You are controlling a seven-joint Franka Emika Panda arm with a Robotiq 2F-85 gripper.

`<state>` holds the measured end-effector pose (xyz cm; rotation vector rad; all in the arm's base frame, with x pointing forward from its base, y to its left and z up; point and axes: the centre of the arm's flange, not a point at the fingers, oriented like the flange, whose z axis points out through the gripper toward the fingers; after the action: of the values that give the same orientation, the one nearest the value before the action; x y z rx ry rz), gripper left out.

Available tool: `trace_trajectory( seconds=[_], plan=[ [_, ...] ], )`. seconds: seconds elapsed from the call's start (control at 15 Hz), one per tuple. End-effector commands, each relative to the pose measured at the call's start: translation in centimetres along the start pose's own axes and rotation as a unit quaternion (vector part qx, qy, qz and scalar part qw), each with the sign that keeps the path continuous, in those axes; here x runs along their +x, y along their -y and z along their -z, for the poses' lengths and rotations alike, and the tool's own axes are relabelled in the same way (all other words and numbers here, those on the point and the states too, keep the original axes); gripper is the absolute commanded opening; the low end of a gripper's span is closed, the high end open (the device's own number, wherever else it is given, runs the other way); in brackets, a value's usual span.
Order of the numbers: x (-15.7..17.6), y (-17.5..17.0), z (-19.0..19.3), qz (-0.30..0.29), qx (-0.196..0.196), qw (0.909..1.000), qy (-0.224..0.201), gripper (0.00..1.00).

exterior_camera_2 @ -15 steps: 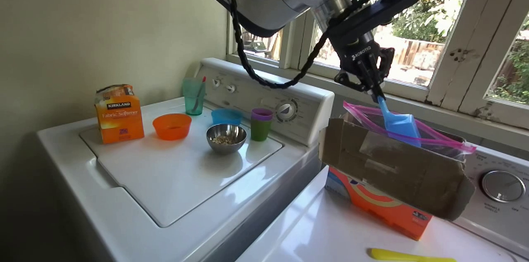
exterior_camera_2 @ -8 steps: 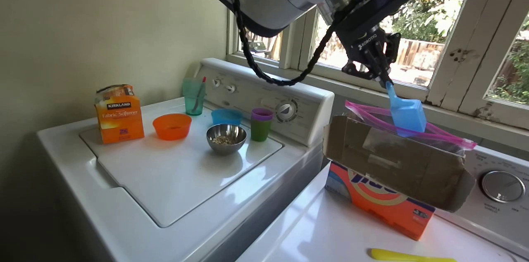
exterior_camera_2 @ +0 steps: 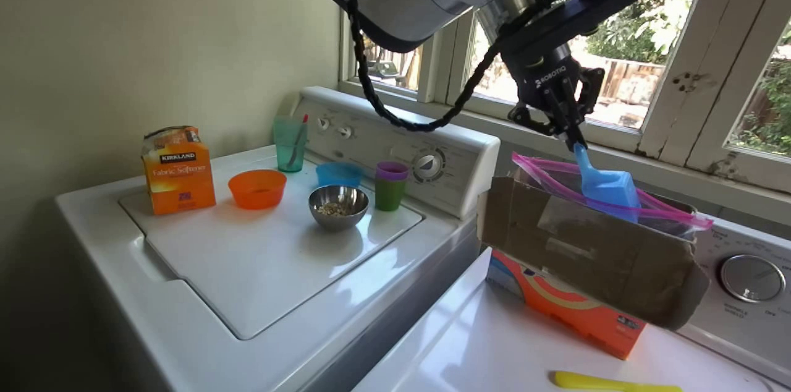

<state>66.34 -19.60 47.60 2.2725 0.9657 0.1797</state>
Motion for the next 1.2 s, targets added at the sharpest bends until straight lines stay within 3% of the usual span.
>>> trace_trajectory(
  seconds=[0.0, 0.2, 0.47, 0.6, 0.67, 1.0, 1.13],
  plan=[
    [0.0, 0.2, 0.7, 0.011, -0.049, 0.9983, -0.031, 0.01],
    [0.3, -0.1, 1.3, 0.014, -0.066, 0.9963, -0.053, 0.01],
    [-0.2, 0.0, 0.4, -0.01, 0.002, 0.9999, -0.01, 0.01],
    [-0.7, 0.5, -0.4, -0.013, 0.057, 0.9982, 0.015, 0.01],
    [-0.8, 0.7, -0.4, -0.016, 0.06, 0.9981, 0.003, 0.01],
    [-1.0, -0.5, 1.3, -0.032, -0.014, 0.9931, -0.112, 0.01],
    [-1.1, -0.4, 1.6, -0.004, -0.017, 0.9943, -0.106, 0.01]
  ],
)
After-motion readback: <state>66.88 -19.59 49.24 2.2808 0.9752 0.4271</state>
